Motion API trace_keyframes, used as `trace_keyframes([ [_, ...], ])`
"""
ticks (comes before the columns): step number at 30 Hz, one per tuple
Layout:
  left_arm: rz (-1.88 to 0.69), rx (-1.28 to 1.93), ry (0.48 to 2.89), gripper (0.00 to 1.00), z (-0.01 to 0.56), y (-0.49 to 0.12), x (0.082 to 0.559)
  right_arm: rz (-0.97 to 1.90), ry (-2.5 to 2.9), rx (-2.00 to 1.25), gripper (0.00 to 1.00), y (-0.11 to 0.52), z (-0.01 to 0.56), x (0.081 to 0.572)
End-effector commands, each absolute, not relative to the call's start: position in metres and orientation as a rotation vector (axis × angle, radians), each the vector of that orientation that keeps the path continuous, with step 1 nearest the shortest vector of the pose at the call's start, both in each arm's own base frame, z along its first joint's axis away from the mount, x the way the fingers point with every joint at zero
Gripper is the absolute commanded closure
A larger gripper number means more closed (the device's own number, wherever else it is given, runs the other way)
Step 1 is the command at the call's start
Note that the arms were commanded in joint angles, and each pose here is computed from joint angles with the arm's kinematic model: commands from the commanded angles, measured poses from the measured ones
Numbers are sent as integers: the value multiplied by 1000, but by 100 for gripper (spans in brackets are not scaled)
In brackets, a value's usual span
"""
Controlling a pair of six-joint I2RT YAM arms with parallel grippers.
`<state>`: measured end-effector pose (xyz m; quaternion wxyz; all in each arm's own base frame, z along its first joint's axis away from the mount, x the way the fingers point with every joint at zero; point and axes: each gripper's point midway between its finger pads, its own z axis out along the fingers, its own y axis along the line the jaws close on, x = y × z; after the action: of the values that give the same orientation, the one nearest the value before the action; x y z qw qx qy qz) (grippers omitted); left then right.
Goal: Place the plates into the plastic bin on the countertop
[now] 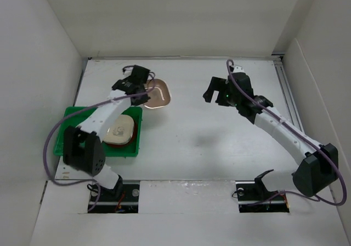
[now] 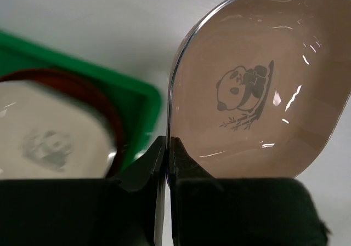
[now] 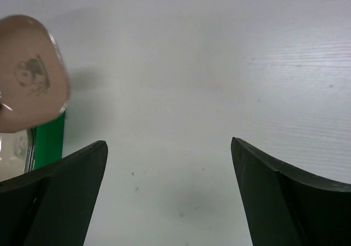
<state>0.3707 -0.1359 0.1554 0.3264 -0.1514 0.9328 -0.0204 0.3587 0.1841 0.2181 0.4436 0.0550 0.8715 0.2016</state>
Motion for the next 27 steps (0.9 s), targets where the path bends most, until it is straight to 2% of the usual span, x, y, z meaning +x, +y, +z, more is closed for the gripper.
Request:
trace_keyframes([
  [1, -17, -651, 2288, 100, 195, -78, 341, 615, 2130, 66, 0, 224, 220, 345],
  [5, -13, -935, 2207, 100, 191, -22, 296, 664, 2167, -48, 0, 266, 208, 318],
  [10, -72, -1260, 1988, 100, 196, 4, 233, 732, 2163, -135, 0, 296, 205, 293],
  [14, -41, -1529, 1817, 100, 183, 20, 208, 784, 2151, -172, 0, 305, 210, 276],
  [17, -98, -1657, 1746, 100, 167, 17, 205, 842, 2114, -177, 0, 305, 224, 259],
  [27, -146, -1817, 1828, 99, 111, -7, 204, 888, 2011, -178, 0, 279, 266, 235],
])
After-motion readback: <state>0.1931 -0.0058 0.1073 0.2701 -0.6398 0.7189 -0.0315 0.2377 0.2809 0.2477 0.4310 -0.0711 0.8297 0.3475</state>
